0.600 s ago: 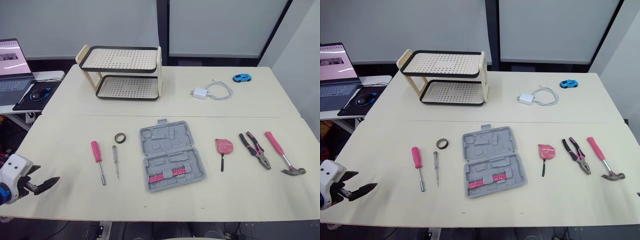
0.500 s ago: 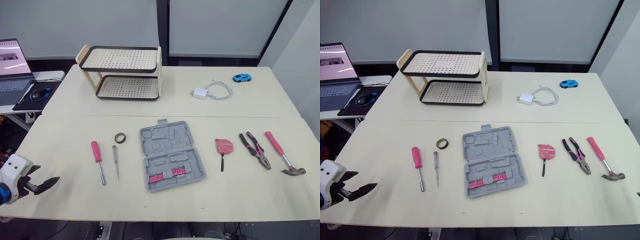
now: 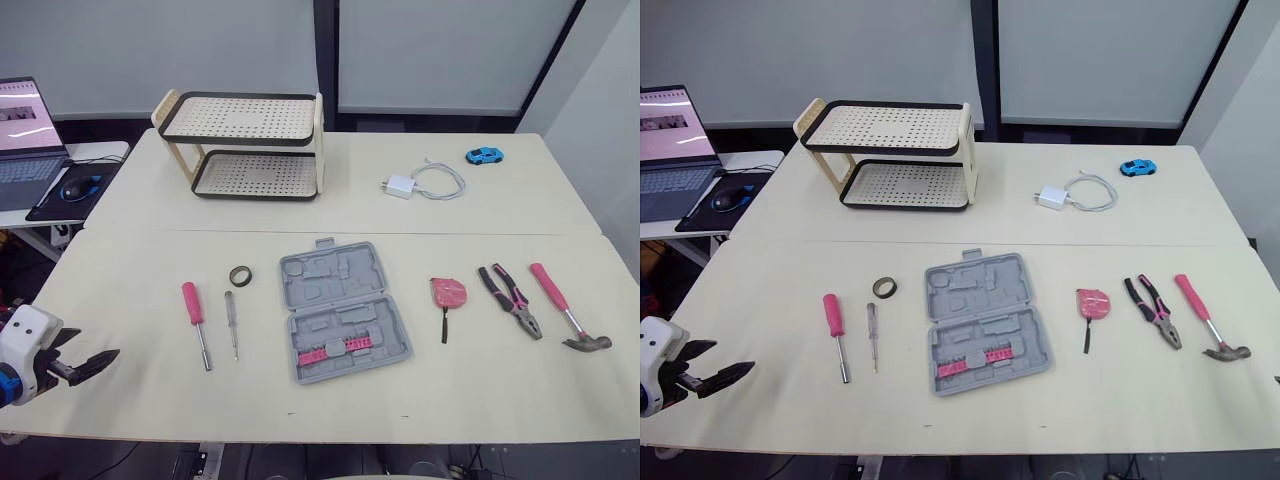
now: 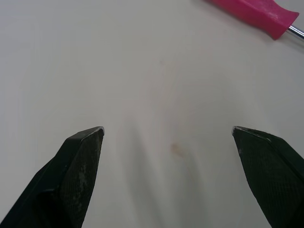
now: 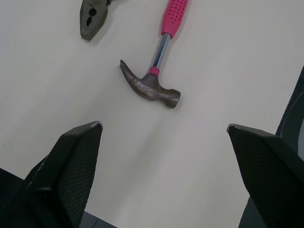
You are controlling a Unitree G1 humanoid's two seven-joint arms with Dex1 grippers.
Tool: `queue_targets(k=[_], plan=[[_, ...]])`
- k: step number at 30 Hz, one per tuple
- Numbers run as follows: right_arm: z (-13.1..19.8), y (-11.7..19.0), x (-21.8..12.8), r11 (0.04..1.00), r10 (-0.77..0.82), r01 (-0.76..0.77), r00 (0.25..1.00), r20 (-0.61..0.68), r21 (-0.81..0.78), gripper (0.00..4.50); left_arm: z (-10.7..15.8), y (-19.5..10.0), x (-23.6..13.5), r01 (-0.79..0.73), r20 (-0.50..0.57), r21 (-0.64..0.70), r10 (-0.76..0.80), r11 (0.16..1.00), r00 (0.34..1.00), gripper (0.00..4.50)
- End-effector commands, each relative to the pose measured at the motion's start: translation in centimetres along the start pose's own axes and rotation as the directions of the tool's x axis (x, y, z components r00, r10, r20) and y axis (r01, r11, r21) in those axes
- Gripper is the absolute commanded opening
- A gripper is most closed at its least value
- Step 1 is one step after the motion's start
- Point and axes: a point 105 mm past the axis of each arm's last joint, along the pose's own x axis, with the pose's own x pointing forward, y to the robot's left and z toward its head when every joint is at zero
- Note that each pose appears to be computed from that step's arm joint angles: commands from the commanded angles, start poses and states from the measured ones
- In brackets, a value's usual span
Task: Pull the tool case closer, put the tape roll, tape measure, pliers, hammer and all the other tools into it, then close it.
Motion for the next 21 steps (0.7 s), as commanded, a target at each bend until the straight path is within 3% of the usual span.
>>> queue_targets(k=[1, 21], plan=[[0.44, -0.52, -0.34, 0.999, -0.020, 0.020, 1.000, 0.010, -0.026, 4.48, 1.08, 0.90, -1.01, -0.033, 0.032, 0.019, 0.033, 0.999, 0.999, 4.50], [0.74, -1.34, 0.03, 0.999, -0.052, 0.052, 0.997, 0.057, 0.001, 4.48, 0.54, 1.02, -1.77, -0.059, 0.033, -0.008, 0.059, 0.998, 0.998, 4.50]])
